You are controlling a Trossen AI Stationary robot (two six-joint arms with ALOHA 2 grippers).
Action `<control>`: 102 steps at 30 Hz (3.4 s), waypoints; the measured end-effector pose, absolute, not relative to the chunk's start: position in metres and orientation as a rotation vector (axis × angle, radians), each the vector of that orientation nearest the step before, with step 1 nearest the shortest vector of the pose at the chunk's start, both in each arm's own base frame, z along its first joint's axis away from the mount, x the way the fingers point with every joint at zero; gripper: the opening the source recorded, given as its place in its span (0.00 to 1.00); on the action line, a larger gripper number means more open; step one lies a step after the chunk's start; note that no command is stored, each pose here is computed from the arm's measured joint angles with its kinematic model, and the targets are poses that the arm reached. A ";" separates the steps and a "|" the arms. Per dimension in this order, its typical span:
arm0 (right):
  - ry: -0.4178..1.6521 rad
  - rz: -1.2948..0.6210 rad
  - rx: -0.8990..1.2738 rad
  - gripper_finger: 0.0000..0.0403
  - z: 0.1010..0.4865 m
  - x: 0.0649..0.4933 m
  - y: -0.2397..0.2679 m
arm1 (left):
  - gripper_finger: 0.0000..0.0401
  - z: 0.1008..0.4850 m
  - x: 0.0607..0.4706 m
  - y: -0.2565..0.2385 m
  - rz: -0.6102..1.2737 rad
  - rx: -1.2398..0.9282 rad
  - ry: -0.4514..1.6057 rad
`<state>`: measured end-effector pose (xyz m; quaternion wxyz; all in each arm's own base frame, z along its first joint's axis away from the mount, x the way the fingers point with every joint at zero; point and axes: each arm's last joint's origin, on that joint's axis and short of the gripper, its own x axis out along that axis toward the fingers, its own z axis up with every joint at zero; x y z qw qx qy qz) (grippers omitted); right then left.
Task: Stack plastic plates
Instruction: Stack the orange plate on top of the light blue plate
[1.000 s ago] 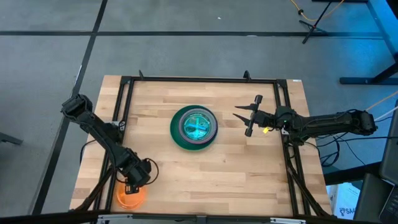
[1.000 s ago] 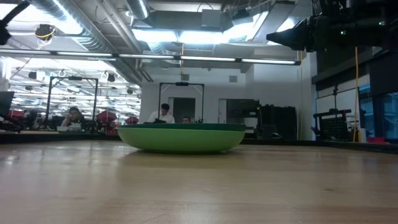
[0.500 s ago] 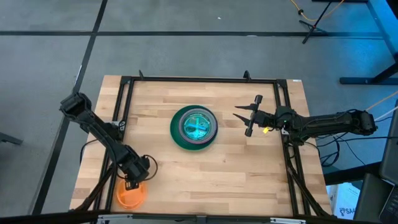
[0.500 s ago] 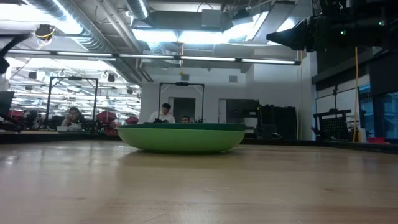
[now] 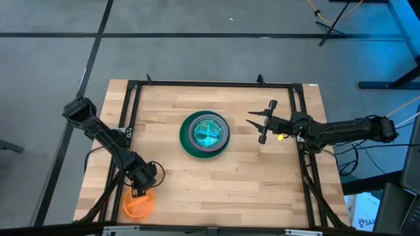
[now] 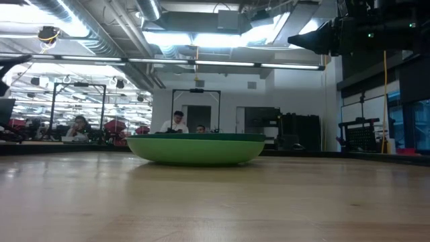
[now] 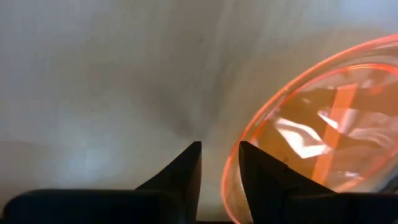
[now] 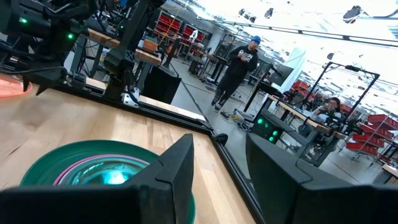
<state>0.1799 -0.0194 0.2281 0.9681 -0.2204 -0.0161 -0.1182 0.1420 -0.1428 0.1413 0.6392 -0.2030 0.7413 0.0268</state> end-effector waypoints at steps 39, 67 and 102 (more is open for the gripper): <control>-0.033 -0.239 -0.447 0.36 0.228 0.180 -0.019 | 0.01 0.143 0.151 -0.131 0.053 -0.653 1.603; -0.037 -0.243 -0.447 0.36 0.229 0.180 -0.020 | 0.00 0.208 0.199 -0.045 0.350 -0.878 0.673; -0.028 -0.246 -0.449 0.36 0.228 0.180 -0.020 | 0.18 0.170 0.250 0.016 0.674 -0.561 0.501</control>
